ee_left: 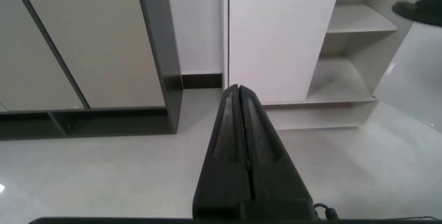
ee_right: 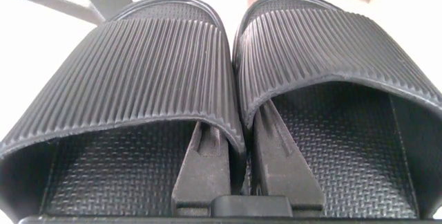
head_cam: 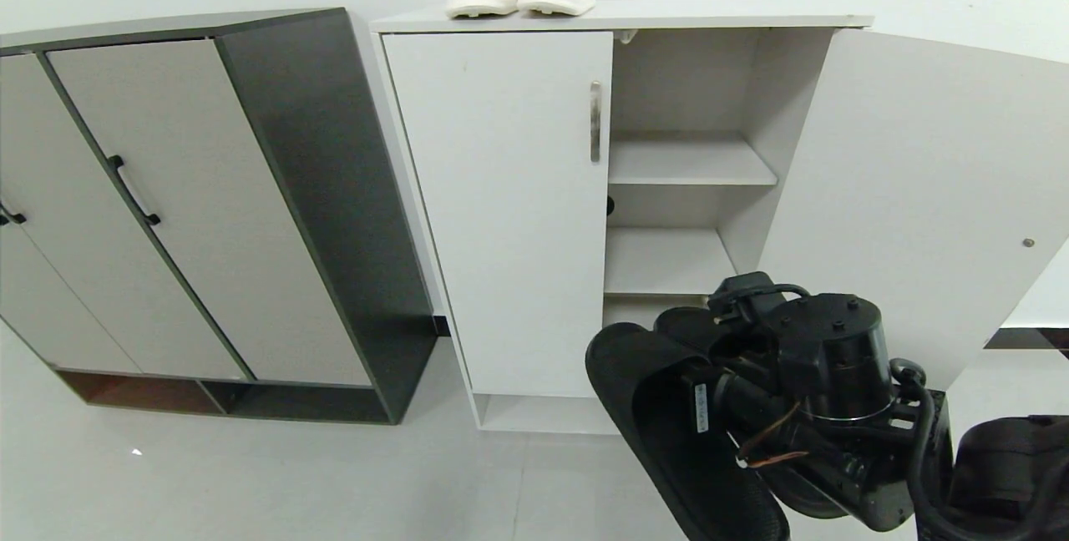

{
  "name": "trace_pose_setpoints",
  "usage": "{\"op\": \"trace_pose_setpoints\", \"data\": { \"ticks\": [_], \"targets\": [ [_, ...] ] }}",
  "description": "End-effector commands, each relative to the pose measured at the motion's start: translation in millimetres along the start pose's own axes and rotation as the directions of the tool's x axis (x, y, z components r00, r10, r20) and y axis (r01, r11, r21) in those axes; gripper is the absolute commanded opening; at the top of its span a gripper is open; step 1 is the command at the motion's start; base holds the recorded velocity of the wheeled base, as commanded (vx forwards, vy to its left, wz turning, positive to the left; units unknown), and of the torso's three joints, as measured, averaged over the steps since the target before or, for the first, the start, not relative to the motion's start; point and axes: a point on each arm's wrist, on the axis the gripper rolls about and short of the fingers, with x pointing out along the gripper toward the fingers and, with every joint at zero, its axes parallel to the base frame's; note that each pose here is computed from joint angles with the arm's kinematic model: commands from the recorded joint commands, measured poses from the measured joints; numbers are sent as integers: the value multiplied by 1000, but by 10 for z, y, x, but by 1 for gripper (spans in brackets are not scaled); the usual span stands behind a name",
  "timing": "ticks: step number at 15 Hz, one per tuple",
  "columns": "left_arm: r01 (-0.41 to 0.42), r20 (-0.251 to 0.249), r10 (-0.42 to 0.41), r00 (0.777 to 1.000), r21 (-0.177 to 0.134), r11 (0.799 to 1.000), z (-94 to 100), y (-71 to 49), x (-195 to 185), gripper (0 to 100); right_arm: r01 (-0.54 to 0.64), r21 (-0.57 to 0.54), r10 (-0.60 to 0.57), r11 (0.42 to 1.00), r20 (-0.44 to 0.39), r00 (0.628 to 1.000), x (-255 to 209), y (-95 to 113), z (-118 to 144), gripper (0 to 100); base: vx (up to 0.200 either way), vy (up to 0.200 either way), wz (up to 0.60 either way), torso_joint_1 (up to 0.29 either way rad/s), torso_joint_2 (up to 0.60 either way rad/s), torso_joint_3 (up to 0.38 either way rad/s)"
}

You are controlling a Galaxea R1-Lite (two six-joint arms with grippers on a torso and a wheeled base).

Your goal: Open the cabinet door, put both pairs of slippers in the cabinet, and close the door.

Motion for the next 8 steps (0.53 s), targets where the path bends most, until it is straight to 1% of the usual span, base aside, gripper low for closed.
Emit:
{"op": "trace_pose_setpoints", "data": {
  "ticks": [1,3,4,5,6,8],
  "targets": [
    [0,-2,0,1000,-4,1000,-2,0,1,0,36,0,-36,999,10,999,83,32,-22,0,0,0,0,0,0,0],
    [0,-1,0,1000,-6,1000,-1,0,1,0,114,15,-114,993,46,992,219,77,-26,0,0,0,0,0,0,0],
    [0,-1,0,1000,-6,1000,-1,0,1,0,145,13,-145,989,46,988,270,90,-51,0,0,0,0,0,0,0],
    [0,-2,0,1000,-6,1000,-2,0,1,0,210,12,-210,978,52,976,380,129,-80,0,0,0,0,0,0,0],
    [0,-1,0,1000,-6,1000,-1,0,1,0,246,19,-246,969,55,968,440,142,-94,0,0,0,0,0,0,0],
    [0,-1,0,1000,-6,1000,-1,0,1,0,264,45,-266,964,54,962,526,175,-119,0,0,-200,0,0,7,0]
  ]
}}
